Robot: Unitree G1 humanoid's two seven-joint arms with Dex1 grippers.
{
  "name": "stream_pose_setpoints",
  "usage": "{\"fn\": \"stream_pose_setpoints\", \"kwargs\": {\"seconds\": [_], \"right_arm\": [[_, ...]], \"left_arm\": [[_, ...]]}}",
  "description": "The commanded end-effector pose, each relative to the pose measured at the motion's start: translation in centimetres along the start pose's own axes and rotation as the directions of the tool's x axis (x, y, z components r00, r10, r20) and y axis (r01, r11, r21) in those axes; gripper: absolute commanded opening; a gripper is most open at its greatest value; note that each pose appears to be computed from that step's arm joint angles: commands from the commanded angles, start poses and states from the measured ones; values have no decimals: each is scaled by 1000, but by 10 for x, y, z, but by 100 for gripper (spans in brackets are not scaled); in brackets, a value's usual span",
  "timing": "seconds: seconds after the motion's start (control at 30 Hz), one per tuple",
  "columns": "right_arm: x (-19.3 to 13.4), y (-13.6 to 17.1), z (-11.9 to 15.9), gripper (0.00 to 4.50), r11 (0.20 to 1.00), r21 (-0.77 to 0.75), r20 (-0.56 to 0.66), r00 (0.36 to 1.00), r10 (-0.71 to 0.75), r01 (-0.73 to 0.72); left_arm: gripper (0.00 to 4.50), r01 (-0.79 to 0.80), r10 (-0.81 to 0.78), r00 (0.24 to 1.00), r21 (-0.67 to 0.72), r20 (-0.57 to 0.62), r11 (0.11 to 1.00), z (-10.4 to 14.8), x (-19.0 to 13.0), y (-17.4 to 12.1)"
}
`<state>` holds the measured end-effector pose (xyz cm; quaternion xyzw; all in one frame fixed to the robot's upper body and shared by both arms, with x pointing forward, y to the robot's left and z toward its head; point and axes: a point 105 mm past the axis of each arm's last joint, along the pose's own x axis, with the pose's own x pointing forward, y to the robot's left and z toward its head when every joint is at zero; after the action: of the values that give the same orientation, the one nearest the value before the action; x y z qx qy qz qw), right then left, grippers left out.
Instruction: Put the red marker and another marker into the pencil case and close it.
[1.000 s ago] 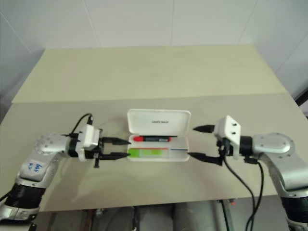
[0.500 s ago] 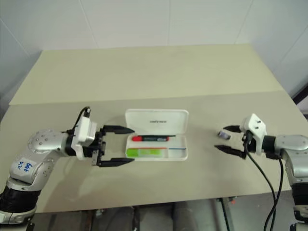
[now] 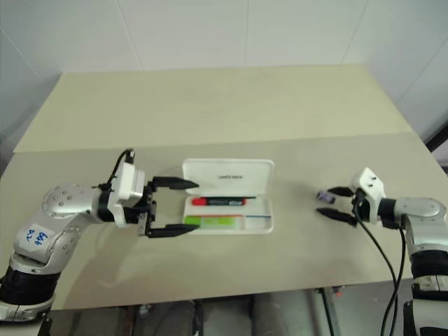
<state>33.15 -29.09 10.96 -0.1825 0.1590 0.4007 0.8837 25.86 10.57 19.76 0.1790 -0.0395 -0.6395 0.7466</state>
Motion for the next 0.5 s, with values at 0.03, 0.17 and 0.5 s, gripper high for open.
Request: {"fn": "stream_pose_setpoints", "kwargs": {"seconds": [0.03,0.17,0.5], "right_arm": [[-4,-4,-11,245,1000,15,-37,999,-22,23],[-3,-3,-8,104,1000,11,-16,1000,-12,12],[-2,6,22,34,995,-96,54,998,15,-10]], "left_arm": [[450,-1,-1,999,54,35,999,16,-1,-1],[450,-4,2,999,60,37,998,16,0,1],[450,-9,7,1000,62,23,998,10,-3,1]]}}
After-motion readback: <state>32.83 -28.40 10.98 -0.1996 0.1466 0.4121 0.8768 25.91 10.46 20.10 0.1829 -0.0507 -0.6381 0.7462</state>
